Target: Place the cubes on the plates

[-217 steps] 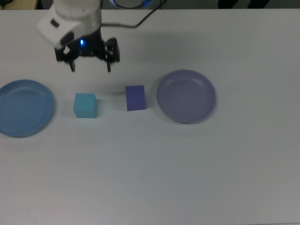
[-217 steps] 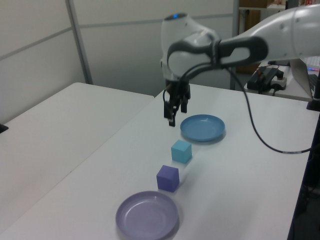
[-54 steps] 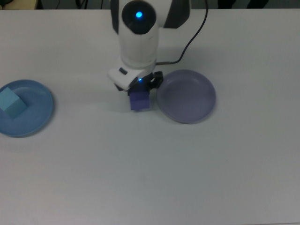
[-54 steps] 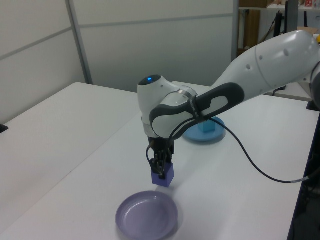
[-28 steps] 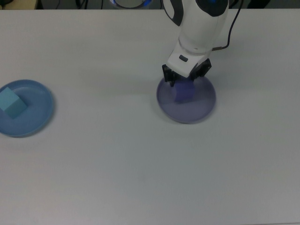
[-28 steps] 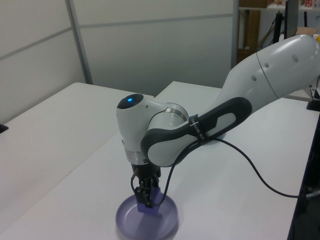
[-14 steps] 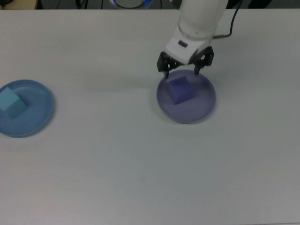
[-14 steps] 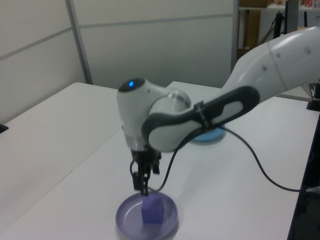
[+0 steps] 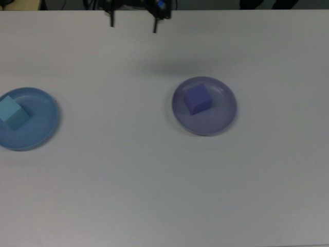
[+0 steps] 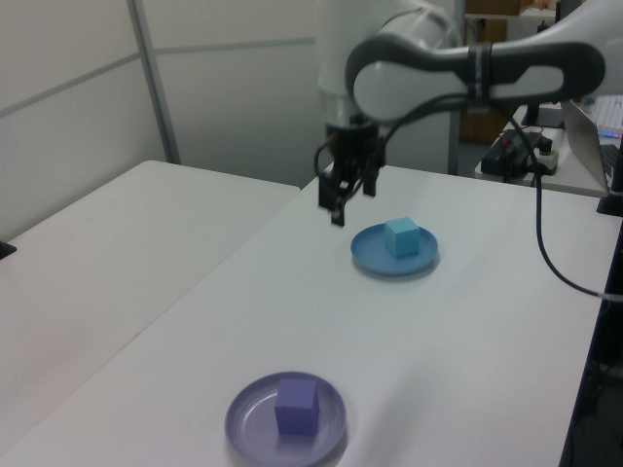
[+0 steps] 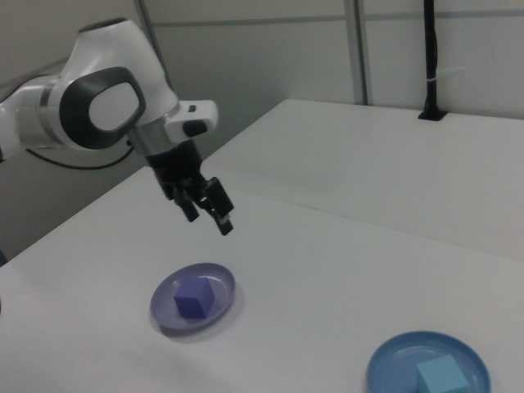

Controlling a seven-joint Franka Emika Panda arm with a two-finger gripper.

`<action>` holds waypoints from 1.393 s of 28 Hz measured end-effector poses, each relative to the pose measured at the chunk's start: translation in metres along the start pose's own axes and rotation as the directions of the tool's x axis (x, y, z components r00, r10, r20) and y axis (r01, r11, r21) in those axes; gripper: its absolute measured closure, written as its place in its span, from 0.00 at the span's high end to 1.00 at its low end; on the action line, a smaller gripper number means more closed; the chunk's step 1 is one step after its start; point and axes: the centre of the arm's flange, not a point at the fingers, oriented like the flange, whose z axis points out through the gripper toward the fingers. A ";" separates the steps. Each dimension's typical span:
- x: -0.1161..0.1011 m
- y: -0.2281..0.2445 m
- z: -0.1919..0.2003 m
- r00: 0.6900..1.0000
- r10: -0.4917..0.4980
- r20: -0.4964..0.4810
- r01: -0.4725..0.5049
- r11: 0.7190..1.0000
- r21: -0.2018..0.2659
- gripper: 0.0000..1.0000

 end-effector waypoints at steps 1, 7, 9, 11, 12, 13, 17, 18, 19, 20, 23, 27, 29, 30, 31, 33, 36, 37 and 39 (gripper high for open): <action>0.001 0.009 -0.001 1.000 0.009 0.000 -0.009 1.000 0.003 1.00; 0.008 0.030 0.013 1.000 0.011 0.028 -0.011 1.000 0.024 1.00; 0.010 0.029 0.021 0.999 0.009 0.042 -0.010 1.000 0.023 1.00; 0.013 0.028 0.030 0.998 0.010 0.057 -0.012 1.000 0.029 1.00; 0.014 0.028 0.032 0.998 0.014 0.062 -0.016 0.999 0.035 1.00; 0.015 0.030 0.034 0.998 0.020 0.066 -0.024 0.999 0.049 1.00; 0.016 0.039 0.036 0.997 0.029 0.074 -0.036 0.994 0.102 1.00; 0.016 0.041 0.036 0.997 0.026 0.073 -0.034 0.994 0.108 1.00; 0.016 0.042 0.036 0.997 0.025 0.073 -0.033 0.993 0.111 1.00; 0.016 0.042 0.036 0.997 0.022 0.073 -0.031 0.993 0.113 1.00; 0.017 0.042 0.037 0.997 0.017 0.074 -0.026 0.993 0.115 1.00; 0.017 0.040 0.039 0.997 0.015 0.077 -0.023 0.993 0.115 1.00; 0.017 0.040 0.039 0.997 0.013 0.077 -0.022 0.993 0.115 1.00; 0.017 0.040 0.039 0.997 0.009 0.077 -0.018 0.993 0.115 1.00; 0.017 0.040 0.039 0.997 0.005 0.077 -0.014 0.993 0.116 1.00; 0.017 0.040 0.040 0.997 -0.011 0.076 0.002 0.993 0.117 1.00; 0.017 0.039 0.040 0.997 -0.027 0.076 0.018 0.993 0.118 1.00; 0.017 0.039 0.040 0.997 -0.032 0.076 0.023 0.993 0.118 1.00; 0.017 0.039 0.040 0.995 -0.058 0.076 0.049 0.992 0.119 1.00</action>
